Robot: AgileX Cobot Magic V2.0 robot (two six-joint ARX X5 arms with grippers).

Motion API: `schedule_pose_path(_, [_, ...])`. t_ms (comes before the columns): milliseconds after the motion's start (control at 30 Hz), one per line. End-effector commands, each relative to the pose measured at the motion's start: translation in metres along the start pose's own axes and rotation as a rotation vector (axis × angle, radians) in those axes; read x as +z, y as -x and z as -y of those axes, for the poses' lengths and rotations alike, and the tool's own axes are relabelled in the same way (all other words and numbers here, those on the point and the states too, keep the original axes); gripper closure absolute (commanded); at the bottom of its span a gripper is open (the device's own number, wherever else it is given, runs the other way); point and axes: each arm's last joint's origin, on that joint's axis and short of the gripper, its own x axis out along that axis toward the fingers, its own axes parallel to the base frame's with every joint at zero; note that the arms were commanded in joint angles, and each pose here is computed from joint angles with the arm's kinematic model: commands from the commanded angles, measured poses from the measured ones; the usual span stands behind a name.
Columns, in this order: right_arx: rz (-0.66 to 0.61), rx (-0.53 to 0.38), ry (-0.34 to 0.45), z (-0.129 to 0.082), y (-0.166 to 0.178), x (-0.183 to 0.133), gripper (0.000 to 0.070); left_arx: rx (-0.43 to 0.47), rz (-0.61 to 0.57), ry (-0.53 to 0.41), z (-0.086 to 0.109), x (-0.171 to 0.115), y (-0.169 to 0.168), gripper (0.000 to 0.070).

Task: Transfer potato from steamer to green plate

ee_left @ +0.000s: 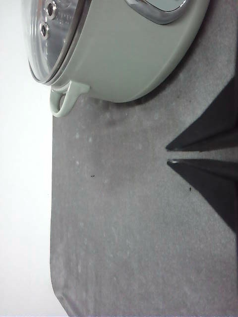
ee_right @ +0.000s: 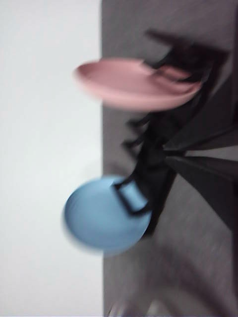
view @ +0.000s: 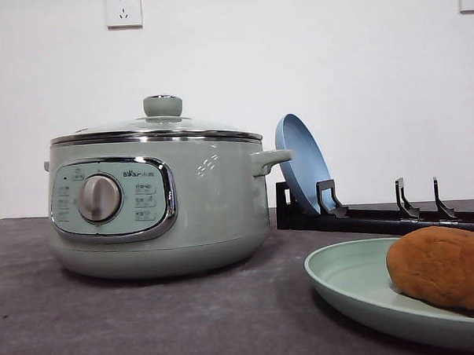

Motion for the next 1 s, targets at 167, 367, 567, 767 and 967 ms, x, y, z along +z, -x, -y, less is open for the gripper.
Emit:
schedule_pose_path(167, [-0.023,-0.109,0.009,0.007,-0.004,-0.042,0.069,0.005,-0.027,-0.015,0.0,-0.007,-0.002,0.0678])
schedule_pose_path(367, [-0.054,-0.11,0.006,0.009,-0.007,-0.064,0.069,0.005,-0.027,-0.016,0.0,-0.007,-0.002,0.0678])
schedule_pose_path(567, [-0.105,-0.105,-0.001,0.01,-0.008,-0.074,0.069,0.005,-0.027,-0.016,0.0,-0.007,-0.002,0.0678])
schedule_pose_path(767, [-0.091,-0.107,0.001,0.01,-0.008,-0.072,0.069,0.005,-0.027,-0.016,0.0,-0.007,-0.002,0.0678])
schedule_pose_path(967, [-0.088,-0.107,0.002,0.01,-0.008,-0.072,0.069,0.005,-0.027,-0.015,0.0,-0.007,-0.002,0.0678])
